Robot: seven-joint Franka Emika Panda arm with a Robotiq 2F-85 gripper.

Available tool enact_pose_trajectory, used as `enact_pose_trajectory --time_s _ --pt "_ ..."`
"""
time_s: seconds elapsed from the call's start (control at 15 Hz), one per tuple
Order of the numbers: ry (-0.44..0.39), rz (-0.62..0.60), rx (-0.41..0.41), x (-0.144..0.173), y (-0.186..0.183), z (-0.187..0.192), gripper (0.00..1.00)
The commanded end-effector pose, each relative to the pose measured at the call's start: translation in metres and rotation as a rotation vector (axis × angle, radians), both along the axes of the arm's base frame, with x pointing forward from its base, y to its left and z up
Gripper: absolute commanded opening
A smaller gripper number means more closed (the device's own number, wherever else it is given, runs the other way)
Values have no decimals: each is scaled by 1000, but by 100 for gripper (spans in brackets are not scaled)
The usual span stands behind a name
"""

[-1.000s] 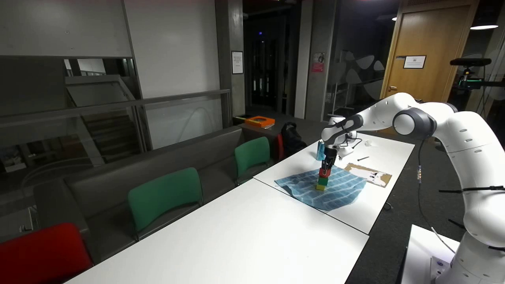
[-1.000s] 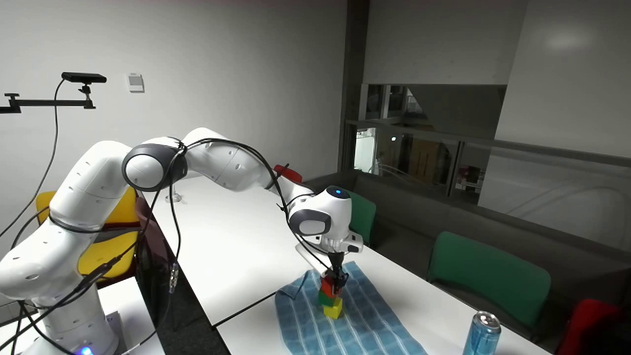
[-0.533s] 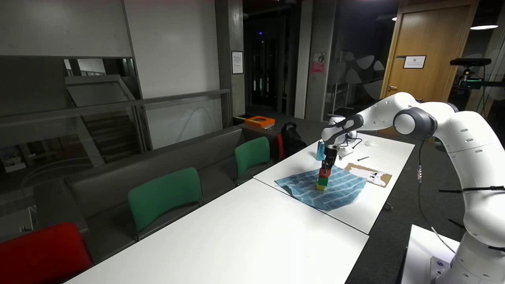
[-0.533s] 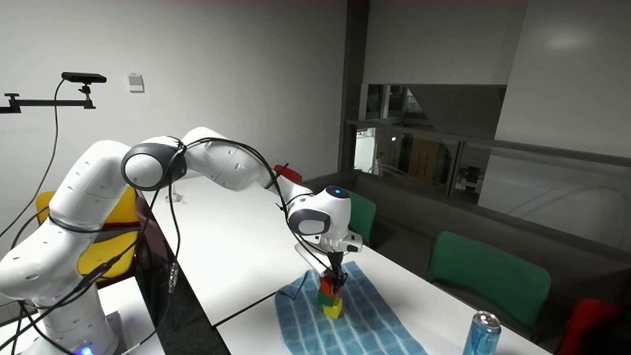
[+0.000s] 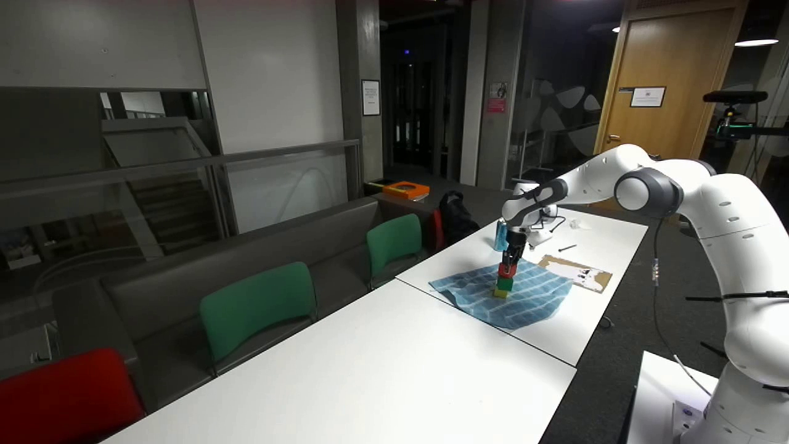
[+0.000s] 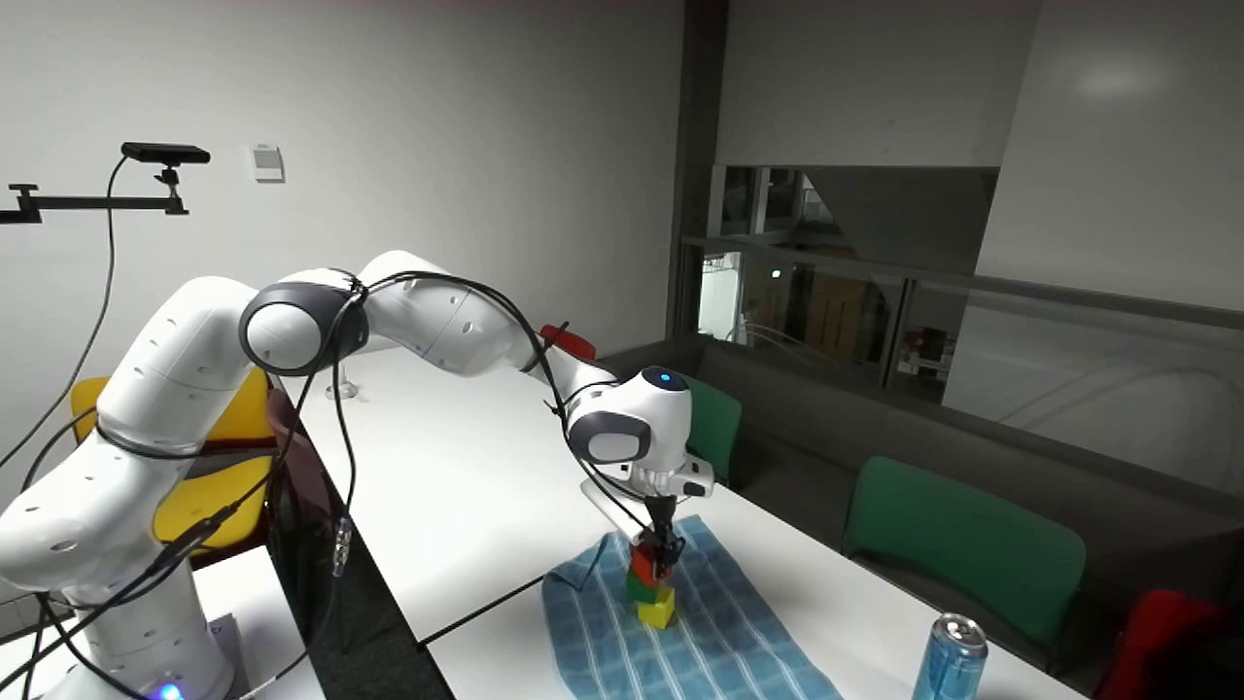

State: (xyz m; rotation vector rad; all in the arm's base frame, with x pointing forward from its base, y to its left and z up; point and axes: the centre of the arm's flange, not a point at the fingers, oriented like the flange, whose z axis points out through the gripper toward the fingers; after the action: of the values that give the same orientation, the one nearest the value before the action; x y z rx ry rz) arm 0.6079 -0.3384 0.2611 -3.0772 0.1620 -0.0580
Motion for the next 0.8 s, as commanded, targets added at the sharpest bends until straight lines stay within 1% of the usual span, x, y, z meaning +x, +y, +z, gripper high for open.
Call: enact_pose_trajectory --time_s 0.0,0.33,0.4,0.47,0.53,0.6,0.67,0.73 --pt "-1 -8 -5 -14 14 12 31" --pt "4 -15 -1 -13 13 11 31" --pt "6 -19 -2 -12 13 11 81" --pt "8 -23 -1 -12 13 10 82" --pt "11 -27 0 -12 13 10 88" --pt "14 -33 2 -11 13 10 96" --pt "15 -36 2 -11 13 10 99" --pt "16 -38 2 -10 13 10 100"
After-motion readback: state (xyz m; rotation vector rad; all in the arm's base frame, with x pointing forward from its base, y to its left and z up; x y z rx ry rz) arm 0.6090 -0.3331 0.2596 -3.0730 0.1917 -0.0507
